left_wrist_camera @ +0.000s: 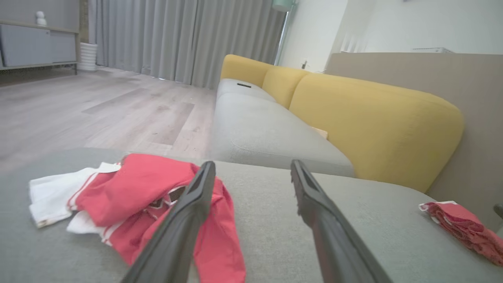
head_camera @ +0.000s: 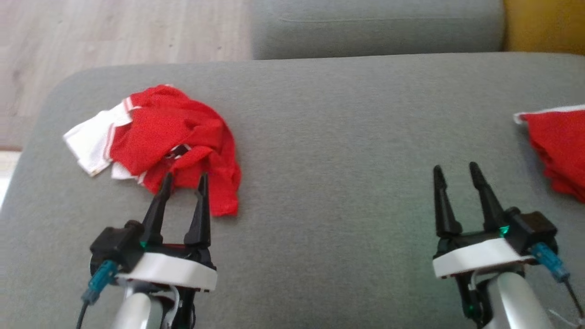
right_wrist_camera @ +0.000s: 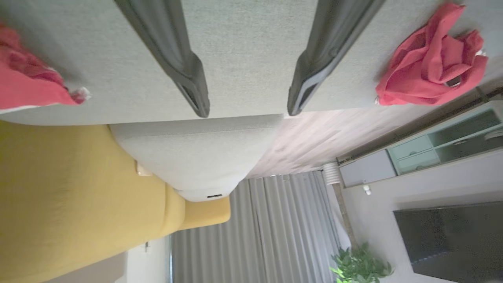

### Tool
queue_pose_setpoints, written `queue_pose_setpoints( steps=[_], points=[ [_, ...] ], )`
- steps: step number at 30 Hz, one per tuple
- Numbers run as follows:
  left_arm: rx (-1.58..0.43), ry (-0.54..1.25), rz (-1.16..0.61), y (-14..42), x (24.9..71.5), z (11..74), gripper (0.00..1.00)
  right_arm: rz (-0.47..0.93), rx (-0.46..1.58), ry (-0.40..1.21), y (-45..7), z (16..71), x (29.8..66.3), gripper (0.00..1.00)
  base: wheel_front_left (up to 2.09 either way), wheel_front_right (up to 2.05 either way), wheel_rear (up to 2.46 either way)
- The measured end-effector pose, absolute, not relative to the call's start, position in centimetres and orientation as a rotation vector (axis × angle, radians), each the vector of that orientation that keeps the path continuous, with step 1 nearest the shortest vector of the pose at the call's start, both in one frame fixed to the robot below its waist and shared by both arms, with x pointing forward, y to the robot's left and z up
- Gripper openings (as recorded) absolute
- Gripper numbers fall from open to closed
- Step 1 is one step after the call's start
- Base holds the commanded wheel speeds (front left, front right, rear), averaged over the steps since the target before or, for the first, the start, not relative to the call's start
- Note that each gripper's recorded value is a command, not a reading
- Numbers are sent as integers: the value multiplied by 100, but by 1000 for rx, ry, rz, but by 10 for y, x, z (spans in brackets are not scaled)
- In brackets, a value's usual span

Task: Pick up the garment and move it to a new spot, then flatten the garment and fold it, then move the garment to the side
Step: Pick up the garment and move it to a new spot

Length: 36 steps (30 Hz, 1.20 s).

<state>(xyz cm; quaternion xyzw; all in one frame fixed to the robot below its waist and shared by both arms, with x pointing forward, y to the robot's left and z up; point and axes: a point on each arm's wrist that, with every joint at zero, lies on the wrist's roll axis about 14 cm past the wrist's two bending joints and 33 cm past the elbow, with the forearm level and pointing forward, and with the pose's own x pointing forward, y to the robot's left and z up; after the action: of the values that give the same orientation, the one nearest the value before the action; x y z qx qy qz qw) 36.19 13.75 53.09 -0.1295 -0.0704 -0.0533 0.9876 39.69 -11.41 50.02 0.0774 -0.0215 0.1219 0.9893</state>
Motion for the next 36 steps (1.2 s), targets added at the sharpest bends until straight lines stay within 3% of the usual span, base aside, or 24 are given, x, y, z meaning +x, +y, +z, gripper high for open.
queue_pose_setpoints(
  steps=[9,19,30,36],
  points=[
    [-217,-174,102,205,340,534,100,463,174,1,-39,492,394,100,0,0,0],
    [-192,-197,261,255,311,537,100,615,196,38,13,487,387,100,0,0,0],
    [-154,-150,298,270,308,524,100,638,220,80,24,473,390,100,0,0,0],
    [-66,-55,227,268,347,502,100,582,200,74,9,465,417,100,0,0,0]
  ],
)
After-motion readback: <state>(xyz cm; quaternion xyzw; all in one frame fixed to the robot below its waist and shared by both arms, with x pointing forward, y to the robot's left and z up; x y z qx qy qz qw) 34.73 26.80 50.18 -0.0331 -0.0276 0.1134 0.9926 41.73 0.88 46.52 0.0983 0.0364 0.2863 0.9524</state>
